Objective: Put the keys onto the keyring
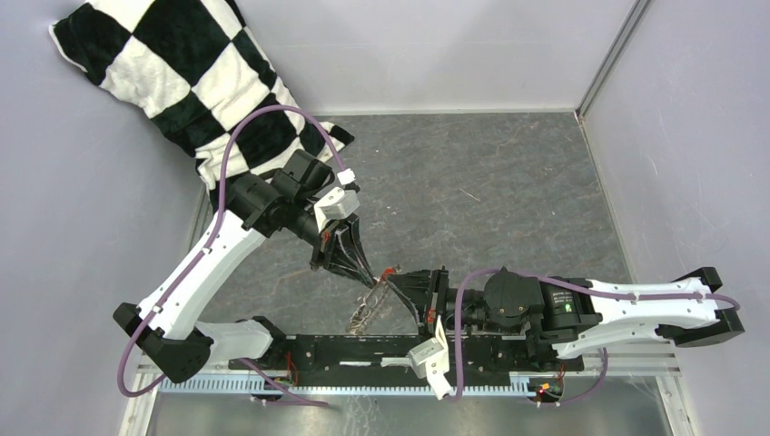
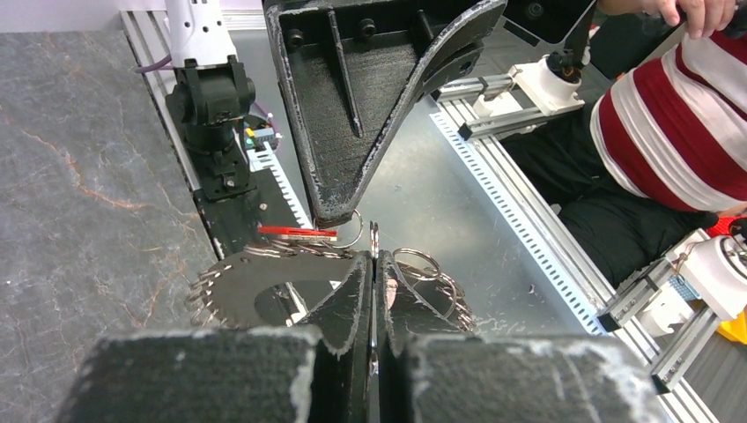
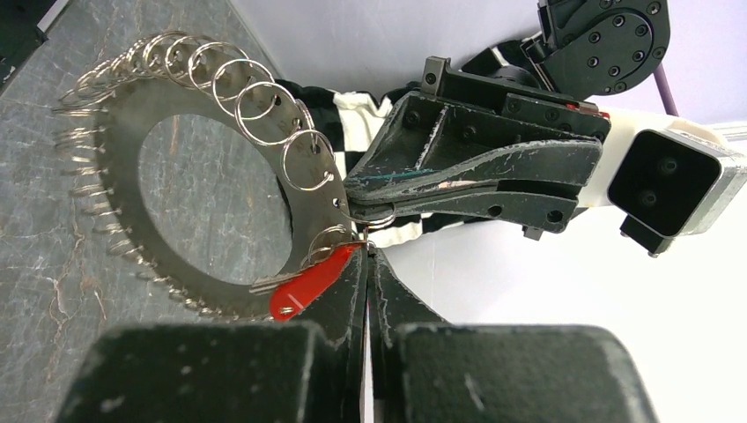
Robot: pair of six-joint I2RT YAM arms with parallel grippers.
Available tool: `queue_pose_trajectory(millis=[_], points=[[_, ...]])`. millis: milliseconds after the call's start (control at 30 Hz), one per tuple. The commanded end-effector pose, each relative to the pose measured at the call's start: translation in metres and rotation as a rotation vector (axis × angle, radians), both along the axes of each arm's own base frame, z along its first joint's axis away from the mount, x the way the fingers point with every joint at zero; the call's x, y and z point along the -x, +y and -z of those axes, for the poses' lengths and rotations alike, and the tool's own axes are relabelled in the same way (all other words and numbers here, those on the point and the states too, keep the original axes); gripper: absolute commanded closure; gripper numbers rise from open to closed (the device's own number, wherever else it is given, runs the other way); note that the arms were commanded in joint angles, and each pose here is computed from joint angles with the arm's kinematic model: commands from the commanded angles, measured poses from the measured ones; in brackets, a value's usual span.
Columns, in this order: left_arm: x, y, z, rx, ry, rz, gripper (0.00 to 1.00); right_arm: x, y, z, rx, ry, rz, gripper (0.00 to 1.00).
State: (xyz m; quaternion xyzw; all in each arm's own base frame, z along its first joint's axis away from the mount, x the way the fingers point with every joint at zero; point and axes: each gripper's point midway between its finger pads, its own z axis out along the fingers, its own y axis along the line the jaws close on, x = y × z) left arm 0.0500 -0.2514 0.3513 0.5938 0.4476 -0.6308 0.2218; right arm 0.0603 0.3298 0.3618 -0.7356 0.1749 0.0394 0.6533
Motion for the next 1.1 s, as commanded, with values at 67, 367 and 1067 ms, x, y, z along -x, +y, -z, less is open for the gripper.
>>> queue_pose_trajectory(millis=[67,367,1067], points=[[0.004,0.003,-0.015,0.054,0.021,0.014,0.98,0.005,0.0,-0.012,-0.036,-0.006,-0.025,0.99],[0.002,0.004,-0.015,0.055,0.045,0.005,0.98,0.008,0.0,-0.011,-0.045,-0.006,-0.043,0.99],[-0.001,0.004,-0.012,0.035,0.046,-0.012,0.98,0.003,0.002,-0.013,-0.096,0.002,-0.017,0.99]])
